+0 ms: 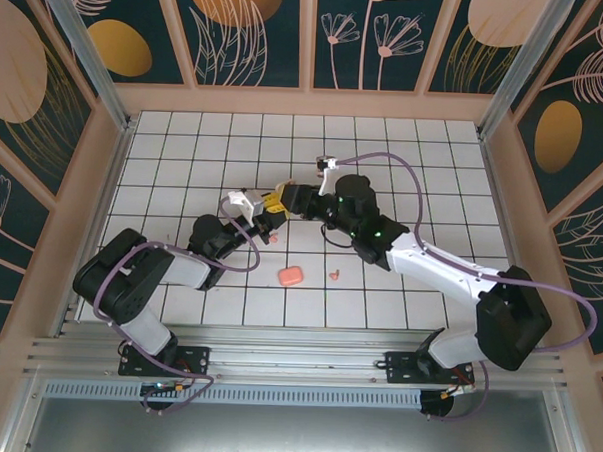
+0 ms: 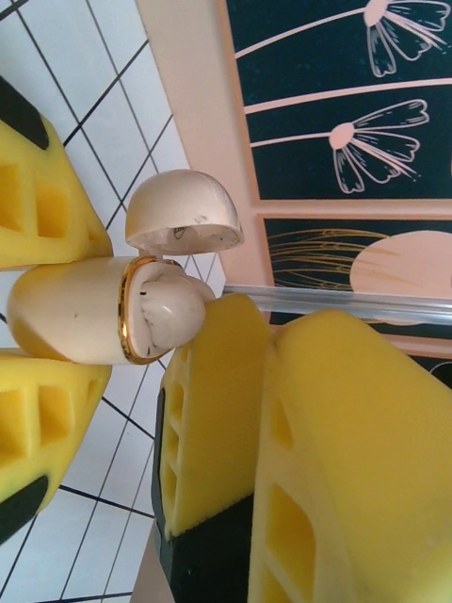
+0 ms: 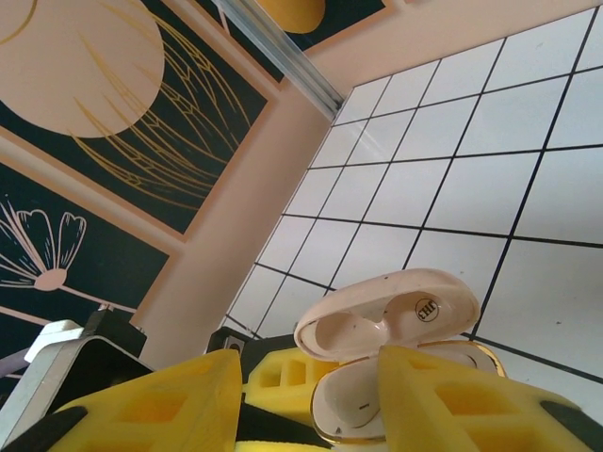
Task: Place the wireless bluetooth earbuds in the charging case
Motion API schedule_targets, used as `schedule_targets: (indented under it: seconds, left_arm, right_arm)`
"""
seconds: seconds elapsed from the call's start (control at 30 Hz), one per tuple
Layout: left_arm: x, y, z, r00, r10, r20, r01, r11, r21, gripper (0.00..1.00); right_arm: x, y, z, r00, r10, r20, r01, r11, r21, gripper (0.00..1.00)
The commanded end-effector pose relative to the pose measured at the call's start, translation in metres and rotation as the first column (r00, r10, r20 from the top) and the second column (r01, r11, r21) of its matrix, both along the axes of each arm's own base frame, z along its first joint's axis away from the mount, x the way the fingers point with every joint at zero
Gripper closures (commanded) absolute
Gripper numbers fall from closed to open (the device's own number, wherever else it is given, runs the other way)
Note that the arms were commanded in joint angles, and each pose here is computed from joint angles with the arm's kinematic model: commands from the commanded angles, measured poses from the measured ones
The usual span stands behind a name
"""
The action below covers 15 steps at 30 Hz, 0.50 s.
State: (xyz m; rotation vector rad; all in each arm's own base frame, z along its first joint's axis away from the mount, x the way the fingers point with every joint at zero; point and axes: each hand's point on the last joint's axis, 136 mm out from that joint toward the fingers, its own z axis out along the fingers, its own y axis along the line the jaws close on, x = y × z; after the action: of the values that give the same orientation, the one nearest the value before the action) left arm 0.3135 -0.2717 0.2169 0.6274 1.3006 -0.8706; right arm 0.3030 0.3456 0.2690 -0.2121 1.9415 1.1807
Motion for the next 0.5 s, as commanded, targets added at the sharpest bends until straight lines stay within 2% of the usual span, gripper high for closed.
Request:
schedule_targets:
  seconds: [0.0,0.3,0.47]
  left_arm:
    - [-0.021,-0.006,0.046,0.982,-0.077,0.171,0.085,0.996,-0.037,0.89]
    - [-0.034,-0.016,0.041,0.970,-0.177,0.165,0.169,0.984,0.059,0.89]
    - [-0.041,-0.020,0.035,0.963,-0.223,0.154,0.203,0.970,0.133,0.89]
  right_arm:
    - [0.006,-0.018,0.026,0.996,-0.045,0.071,0.047,0.998,-0.037,0.55]
    - [-0.011,-0.048,0.063,0.979,0.181,0.095,-0.176,0.982,-0.061,0.46]
    - [-0.015,-0.062,0.073,0.954,0.262,0.146,-0.225,0.947,-0.230,0.43]
